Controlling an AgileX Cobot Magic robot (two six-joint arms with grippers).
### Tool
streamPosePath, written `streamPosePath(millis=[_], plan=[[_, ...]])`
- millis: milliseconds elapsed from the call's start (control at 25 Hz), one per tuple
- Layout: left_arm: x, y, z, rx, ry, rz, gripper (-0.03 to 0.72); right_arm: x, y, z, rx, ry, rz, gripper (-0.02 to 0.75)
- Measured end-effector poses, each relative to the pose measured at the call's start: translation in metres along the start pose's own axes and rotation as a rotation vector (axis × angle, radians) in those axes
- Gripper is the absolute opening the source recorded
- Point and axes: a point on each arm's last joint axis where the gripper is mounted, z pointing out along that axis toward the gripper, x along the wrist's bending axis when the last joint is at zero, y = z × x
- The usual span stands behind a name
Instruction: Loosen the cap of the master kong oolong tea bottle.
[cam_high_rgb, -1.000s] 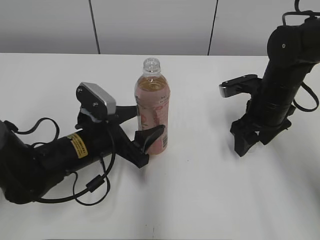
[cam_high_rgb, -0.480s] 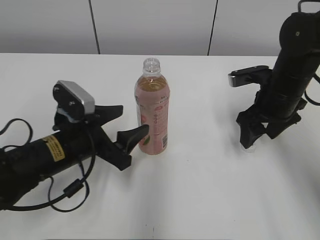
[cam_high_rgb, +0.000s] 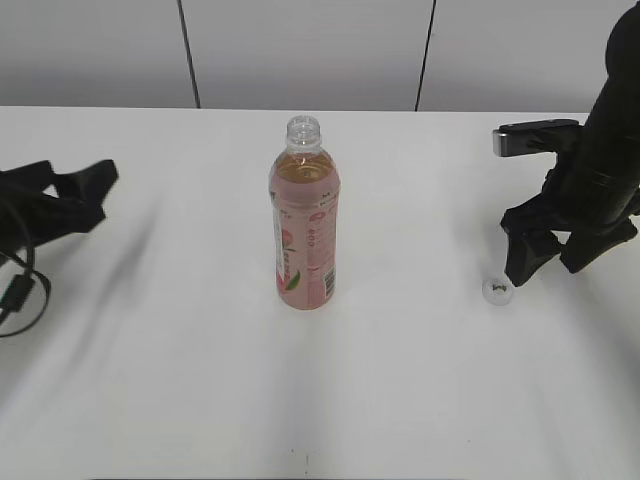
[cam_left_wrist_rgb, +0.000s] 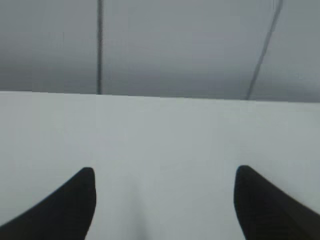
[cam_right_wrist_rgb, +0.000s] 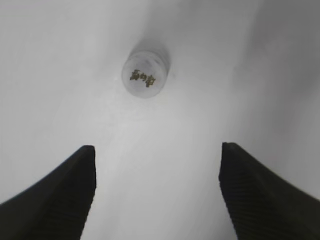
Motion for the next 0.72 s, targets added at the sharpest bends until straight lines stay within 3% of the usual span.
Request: streamPosePath(millis=[160,280,440,720], plan=[[0.039,0.016,-0.012,-0.072,0.152,-0.096,0.521,0.002,0.000,0.000,-0.004,0.018,0.014,0.577],[0.055,0.026,-0.021,-0.112,0.214,-0.121,0.521,0.002,0.000,0.000,-0.003,0.018,0.015,0.577],[0.056,0.030,-0.026,-0.064,0.215,-0.102,0.521,0.003,0.001,0.000,-0.008,0.028,0.025,0.577],[0.057,0.031,-0.038,0.180,0.319,-0.103,0.521,0.005,-0.003,0.000,0.034,0.053,0.047,0.577]])
